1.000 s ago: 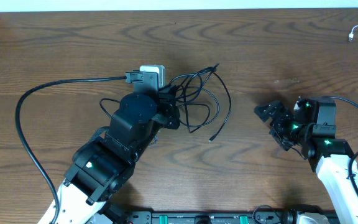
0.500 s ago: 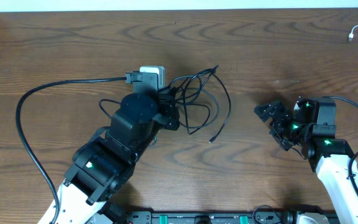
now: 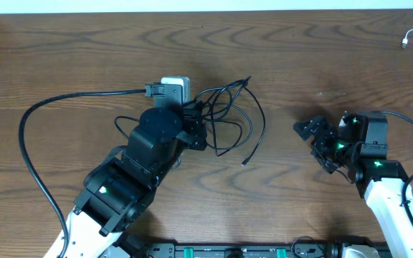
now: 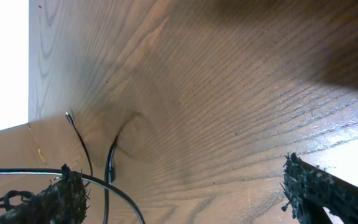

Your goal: Untangle cables

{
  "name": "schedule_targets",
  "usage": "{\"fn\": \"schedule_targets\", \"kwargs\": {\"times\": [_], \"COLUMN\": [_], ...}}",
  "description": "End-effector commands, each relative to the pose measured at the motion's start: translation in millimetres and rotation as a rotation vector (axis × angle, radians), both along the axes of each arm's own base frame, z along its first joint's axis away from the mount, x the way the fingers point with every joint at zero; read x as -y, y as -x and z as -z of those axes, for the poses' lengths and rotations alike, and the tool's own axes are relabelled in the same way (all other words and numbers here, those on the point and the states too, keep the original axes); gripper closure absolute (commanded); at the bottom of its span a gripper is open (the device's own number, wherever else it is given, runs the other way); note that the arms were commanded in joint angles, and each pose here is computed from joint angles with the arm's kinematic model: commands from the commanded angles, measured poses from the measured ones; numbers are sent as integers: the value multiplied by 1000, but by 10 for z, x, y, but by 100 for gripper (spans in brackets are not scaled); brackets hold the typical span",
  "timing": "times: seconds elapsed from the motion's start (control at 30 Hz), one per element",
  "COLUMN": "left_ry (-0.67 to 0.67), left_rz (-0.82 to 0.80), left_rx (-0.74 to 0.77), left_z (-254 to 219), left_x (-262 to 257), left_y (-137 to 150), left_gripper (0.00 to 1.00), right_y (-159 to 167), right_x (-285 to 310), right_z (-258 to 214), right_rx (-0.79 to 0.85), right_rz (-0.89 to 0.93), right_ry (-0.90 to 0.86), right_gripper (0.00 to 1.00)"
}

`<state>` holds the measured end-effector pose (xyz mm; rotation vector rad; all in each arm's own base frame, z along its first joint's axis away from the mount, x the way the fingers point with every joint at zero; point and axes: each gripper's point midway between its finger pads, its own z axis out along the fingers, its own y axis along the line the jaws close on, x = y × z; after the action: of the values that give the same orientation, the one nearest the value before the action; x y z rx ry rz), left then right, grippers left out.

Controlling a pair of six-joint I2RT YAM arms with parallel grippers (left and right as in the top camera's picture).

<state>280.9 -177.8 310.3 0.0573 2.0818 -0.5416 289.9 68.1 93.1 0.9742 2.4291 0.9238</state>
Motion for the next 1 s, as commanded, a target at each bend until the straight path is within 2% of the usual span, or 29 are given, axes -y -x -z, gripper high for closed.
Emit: {"fn": "schedule_targets", "kwargs": {"times": [0.0,0.1,0.3,0.67,0.97], "left_ry": [46,80,172,105,63], "left_rz": [-27,-16,133,96,89], "left_rx": [-4,-6,-23,-200,-260], "left_z": [-63,-94,-174,454,661], "left_x": [-14,30,335,532,532], "left_y": [-15,-10,65,-188,-188], "left_gripper": [92,92,92,92,92], "right_y": [-17,-17,-17,-17,-17], "right_x": [16,16,16,16,16], "right_z": [-34,-34,-34,-34,-34], "right_rx": [13,13,13,13,13], "right_rz": [1,1,1,1,1], "right_ry": [8,8,8,8,8], "right_gripper": [1,1,1,1,1]}}
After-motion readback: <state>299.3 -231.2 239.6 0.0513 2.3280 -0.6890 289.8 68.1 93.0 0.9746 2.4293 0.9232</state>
